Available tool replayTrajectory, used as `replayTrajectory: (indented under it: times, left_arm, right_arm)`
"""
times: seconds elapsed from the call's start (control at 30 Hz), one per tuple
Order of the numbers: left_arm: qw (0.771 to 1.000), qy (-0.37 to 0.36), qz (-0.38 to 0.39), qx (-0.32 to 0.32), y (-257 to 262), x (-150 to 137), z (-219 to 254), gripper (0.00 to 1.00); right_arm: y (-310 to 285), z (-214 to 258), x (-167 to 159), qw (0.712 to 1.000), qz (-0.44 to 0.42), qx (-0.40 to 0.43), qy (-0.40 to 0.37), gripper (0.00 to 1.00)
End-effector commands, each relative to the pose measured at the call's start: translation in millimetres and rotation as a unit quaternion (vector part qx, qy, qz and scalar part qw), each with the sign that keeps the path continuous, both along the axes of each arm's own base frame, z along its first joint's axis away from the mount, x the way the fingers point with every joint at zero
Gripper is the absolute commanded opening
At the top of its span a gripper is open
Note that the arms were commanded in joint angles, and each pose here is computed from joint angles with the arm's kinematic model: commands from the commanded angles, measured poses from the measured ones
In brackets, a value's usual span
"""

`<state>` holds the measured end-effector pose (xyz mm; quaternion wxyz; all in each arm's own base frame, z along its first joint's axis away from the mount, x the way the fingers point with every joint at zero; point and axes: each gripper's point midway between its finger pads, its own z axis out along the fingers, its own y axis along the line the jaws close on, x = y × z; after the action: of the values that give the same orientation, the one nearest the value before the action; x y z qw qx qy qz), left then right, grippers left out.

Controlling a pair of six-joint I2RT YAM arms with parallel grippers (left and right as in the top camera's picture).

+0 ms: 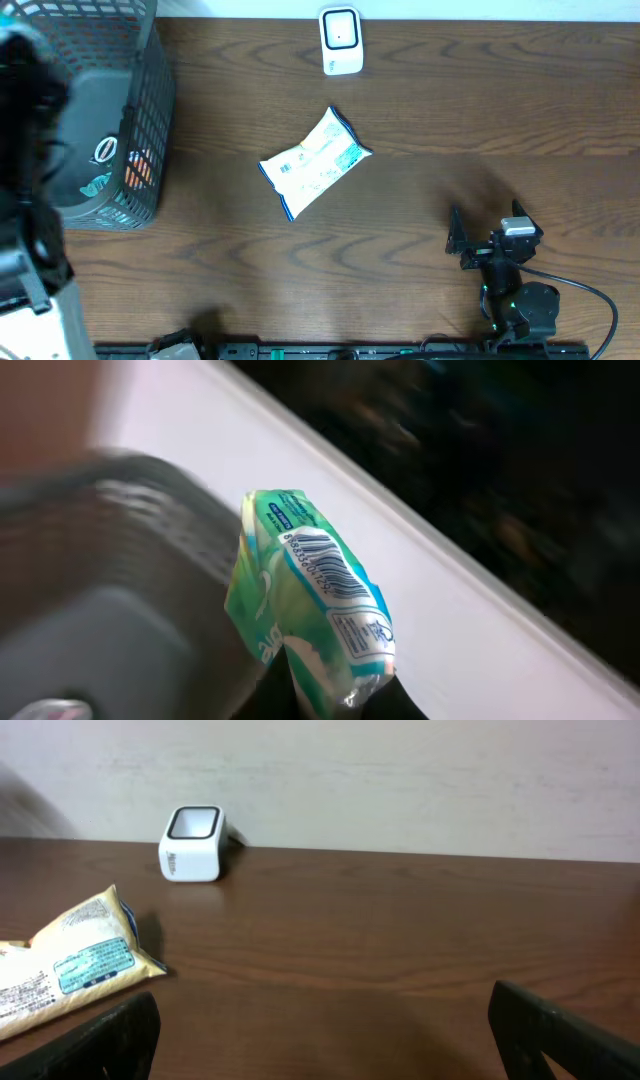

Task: Scan the item barcode

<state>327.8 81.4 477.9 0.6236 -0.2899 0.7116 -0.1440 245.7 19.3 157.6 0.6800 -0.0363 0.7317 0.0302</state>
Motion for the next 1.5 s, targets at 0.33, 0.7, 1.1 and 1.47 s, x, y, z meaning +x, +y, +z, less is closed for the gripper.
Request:
replayTrajectory:
  times: [0.33, 0.7, 1.1, 1.47]
  left_arm:
    - [0.874, 0.278, -0.386, 0.097, -231, 30, -174, 0.07]
    - [0.754, 0.559, -0.274, 0.209, -189, 19, -323, 0.07]
    - [0.656, 0.694, -0.234, 0.181, -182, 1, -415, 0.07]
    - [0.690, 0.623, -0.370, 0.016, -267, 20, -422, 0.07]
  right_arm:
    - [-1, -1, 0, 1.000, -0.003, -0.004, 0.000, 0.99]
    - [-1, -1, 0, 1.000, -0.003, -0.004, 0.000, 0.99]
    - [-1, -1, 0, 1.000, -0.003, -0.004, 0.000, 0.99]
    - [-1, -1, 0, 1.000, -0.003, -0.004, -0.001, 0.99]
